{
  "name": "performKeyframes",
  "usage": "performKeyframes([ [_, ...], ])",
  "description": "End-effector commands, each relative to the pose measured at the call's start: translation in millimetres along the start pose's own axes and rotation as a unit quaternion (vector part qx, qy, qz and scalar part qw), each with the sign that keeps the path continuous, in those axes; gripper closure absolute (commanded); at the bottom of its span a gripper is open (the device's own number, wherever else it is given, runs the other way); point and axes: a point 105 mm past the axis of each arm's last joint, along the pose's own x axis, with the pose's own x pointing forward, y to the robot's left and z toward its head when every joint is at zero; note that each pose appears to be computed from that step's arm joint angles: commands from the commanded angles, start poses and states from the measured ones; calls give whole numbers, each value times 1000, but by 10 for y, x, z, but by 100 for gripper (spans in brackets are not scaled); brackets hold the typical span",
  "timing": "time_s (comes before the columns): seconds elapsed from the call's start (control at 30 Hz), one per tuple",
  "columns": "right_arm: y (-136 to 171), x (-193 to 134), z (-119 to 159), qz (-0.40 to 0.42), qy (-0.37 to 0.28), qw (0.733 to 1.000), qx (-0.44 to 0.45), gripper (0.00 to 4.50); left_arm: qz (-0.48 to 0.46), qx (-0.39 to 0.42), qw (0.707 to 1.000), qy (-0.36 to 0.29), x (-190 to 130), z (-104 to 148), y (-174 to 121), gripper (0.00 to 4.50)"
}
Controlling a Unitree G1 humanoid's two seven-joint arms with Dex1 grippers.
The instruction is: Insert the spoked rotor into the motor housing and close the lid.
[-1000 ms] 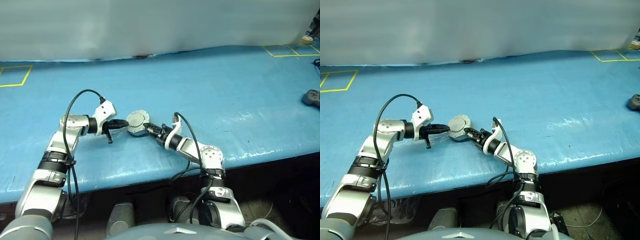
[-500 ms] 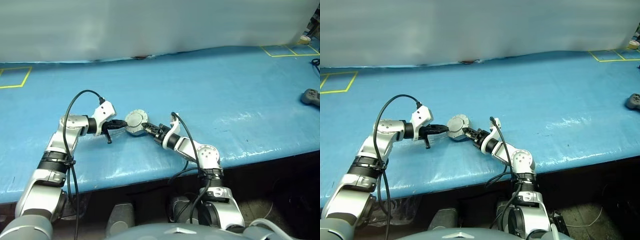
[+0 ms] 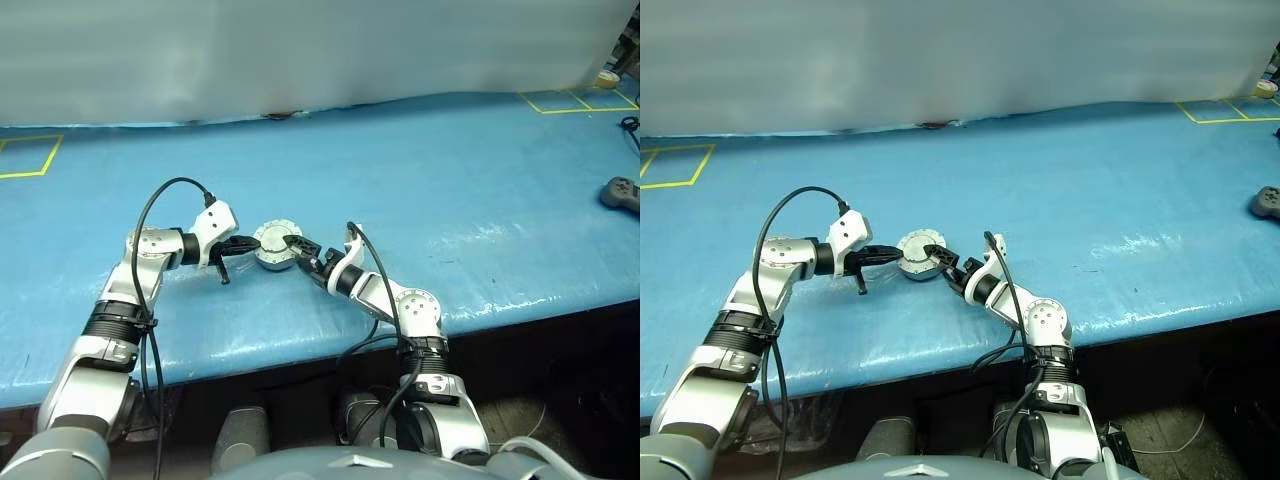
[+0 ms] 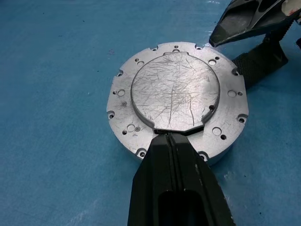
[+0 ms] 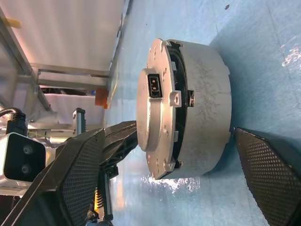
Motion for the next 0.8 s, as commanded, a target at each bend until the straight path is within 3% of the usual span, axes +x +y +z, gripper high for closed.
performKeyframes([
  [0.03, 28, 45, -66, 2, 1, 1000, 10, 4, -8, -3, 1000, 18, 36, -78, -31, 450],
  [0.27, 24, 35, -44, 1, -4, 1000, 12, 4, -10, -3, 1000, 19, 39, -86, -37, 450],
  [0.37, 35, 39, -47, 6, -3, 1000, 14, 65, -11, -4, 1000, 19, 40, -89, -40, 450],
  [0.63, 64, 37, -86, 15, 7, 1000, 17, 314, -12, -5, 1000, 20, 40, -93, -45, 450],
  [0.8, 73, 30, -103, 18, 10, 1000, 19, 322, -12, -5, 1000, 20, 40, -95, -46, 450],
])
